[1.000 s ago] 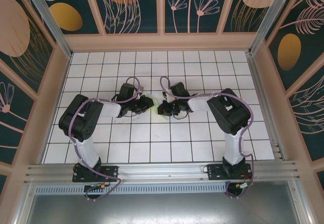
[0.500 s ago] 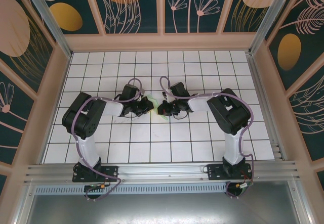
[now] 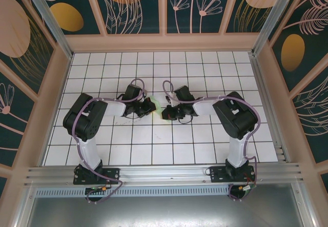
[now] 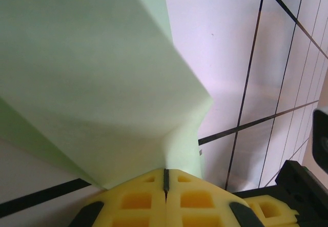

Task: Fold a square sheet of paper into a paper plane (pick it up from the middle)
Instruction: Fold the wing for the fifth time at the center of the table.

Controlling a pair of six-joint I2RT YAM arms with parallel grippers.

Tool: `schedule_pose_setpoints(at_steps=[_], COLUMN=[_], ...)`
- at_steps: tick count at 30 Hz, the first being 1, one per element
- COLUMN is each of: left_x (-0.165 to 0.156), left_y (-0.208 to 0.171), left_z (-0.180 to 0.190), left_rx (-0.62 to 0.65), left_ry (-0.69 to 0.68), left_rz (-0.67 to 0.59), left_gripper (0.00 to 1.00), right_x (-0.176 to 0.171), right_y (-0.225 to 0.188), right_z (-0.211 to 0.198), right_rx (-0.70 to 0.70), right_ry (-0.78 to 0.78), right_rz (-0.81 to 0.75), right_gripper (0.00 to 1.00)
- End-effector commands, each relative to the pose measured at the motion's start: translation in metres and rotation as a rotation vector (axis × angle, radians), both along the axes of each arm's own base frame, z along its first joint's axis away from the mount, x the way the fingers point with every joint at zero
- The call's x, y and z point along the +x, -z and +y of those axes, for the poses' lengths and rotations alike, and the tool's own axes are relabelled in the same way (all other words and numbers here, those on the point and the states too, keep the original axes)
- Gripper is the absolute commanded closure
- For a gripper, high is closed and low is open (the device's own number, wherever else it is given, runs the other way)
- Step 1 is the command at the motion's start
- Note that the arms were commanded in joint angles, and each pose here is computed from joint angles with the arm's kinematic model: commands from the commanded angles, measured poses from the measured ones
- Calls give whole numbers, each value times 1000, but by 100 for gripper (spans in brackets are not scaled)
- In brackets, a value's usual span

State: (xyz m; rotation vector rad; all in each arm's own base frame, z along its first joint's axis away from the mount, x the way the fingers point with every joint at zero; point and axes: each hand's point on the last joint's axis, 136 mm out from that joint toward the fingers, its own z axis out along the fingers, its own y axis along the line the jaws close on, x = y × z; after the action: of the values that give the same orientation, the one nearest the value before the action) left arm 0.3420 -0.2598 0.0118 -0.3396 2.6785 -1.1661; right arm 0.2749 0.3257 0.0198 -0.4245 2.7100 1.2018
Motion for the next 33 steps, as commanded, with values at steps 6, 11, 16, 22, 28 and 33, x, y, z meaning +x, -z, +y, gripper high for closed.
schedule_pose_setpoints(at_steps=[6, 11, 16, 22, 28, 33], left_x=[-21, -21, -18, -13, -10, -6], left_y=[62, 61, 54, 44, 35, 26], left_z=[44, 43, 39, 32, 26, 20], left_rx=[246, 240, 216, 183, 153, 124], left_ry=[-78, -76, -66, -54, -34, -18], left_rz=[127, 126, 108, 86, 67, 47], left_gripper=[100, 100, 100, 100, 100, 100], right_x=[-55, -63, -34, 0, 26, 34], right_y=[32, 32, -16, -41, -27, -7], right_z=[-42, -53, -35, -6, 7, 8], right_rx=[-135, -154, -73, 7, -11, -62], right_ry=[-21, -5, 8, 35, 68, 70], right_rz=[154, 158, 32, -59, -70, -51], right_gripper=[97, 98, 98, 99, 100, 100])
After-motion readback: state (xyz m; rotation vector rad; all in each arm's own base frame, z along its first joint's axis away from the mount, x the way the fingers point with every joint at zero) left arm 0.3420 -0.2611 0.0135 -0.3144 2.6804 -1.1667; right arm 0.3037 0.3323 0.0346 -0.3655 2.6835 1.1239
